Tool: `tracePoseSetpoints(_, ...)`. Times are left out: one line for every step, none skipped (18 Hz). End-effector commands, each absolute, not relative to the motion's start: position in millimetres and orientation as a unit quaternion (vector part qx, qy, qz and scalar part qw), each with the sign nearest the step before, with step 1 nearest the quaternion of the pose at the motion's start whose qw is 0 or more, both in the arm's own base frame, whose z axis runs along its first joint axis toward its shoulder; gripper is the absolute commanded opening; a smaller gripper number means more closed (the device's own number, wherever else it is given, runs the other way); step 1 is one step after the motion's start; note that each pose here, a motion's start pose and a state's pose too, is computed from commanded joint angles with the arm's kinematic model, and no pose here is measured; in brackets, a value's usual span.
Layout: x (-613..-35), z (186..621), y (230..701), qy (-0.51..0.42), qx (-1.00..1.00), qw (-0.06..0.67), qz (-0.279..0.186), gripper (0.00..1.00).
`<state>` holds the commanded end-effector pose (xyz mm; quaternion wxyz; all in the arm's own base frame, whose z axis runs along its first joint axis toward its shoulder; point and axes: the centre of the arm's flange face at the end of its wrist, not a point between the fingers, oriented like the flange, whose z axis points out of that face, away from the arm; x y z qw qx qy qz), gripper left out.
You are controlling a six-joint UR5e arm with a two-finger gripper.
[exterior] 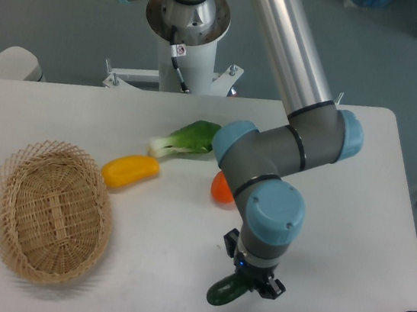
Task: Pick up the cucumber from the basket
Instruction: 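Hold the cucumber raised beside the orange, away from the basket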
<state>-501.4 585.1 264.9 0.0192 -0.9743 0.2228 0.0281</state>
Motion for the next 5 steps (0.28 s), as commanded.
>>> tracePoseSetpoints(-501.6,265.7,585.3,0.224,-0.974,0.019,0.029,0.04)
tracePoseSetpoints(-501.1,265.5,585.4,0.224,-0.974,0.016,0.03,0.04)
tracePoseSetpoints(-502.2,265.5,584.1,0.225,-0.974,0.008,0.034,0.04)
tracePoseSetpoints(-502.3,264.8,583.4,0.225,-0.974,0.005,0.034,0.04)
tracePoseSetpoints(-502.3,264.8,583.4,0.228,-0.973,0.005,0.034,0.04)
